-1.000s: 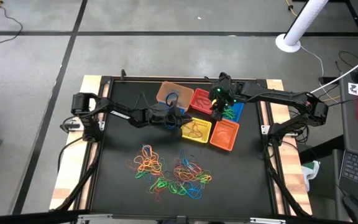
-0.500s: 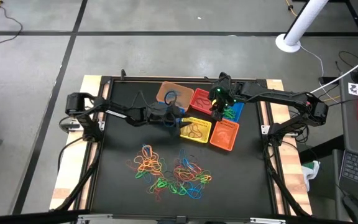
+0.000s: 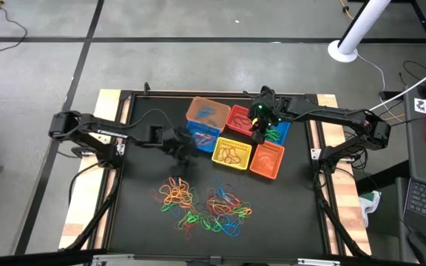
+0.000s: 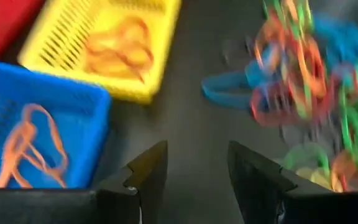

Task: Sort rubber bands into baskets
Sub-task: Put the orange rubber band into the left blue basket

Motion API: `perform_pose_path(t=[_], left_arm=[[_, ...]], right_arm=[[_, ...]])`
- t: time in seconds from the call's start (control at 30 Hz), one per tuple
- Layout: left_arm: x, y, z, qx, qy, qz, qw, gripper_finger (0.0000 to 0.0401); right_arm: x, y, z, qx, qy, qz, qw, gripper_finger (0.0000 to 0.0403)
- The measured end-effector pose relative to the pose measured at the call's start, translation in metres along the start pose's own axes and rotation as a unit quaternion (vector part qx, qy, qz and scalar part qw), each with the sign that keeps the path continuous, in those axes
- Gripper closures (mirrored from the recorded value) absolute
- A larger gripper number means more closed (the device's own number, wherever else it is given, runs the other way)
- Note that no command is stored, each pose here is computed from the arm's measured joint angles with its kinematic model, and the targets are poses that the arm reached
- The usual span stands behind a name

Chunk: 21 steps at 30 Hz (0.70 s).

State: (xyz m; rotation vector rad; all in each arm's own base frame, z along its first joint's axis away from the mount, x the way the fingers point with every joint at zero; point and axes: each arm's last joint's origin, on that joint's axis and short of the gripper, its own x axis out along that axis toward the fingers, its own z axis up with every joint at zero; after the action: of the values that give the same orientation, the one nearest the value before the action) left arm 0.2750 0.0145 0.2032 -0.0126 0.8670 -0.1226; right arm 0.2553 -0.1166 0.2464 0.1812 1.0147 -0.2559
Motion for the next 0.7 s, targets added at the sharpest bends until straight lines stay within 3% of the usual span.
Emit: perform_pose_path(t=[0.23,0.53,0.7], left_arm=[[0.005,-0.025,-0.025,0.093,0.116,-0.044,0.988,0.0237],[0.013,-0.043,-0.043,0.184,0.139,-0.043,0.972,0.0237],[0.019,-0.05,-0.046,0.212,0.104,-0.038,0.971,0.0237]], right_arm=[[0.0,0.0,0.0,0.0,0.0,0.0,1.0,0.0246],[0.0,0.0,0.0,0.001,-0.001,0.0,1.0,0.0246],[0.0,0.0,0.0,0.001,0.0,0.0,1.0,0.0246]])
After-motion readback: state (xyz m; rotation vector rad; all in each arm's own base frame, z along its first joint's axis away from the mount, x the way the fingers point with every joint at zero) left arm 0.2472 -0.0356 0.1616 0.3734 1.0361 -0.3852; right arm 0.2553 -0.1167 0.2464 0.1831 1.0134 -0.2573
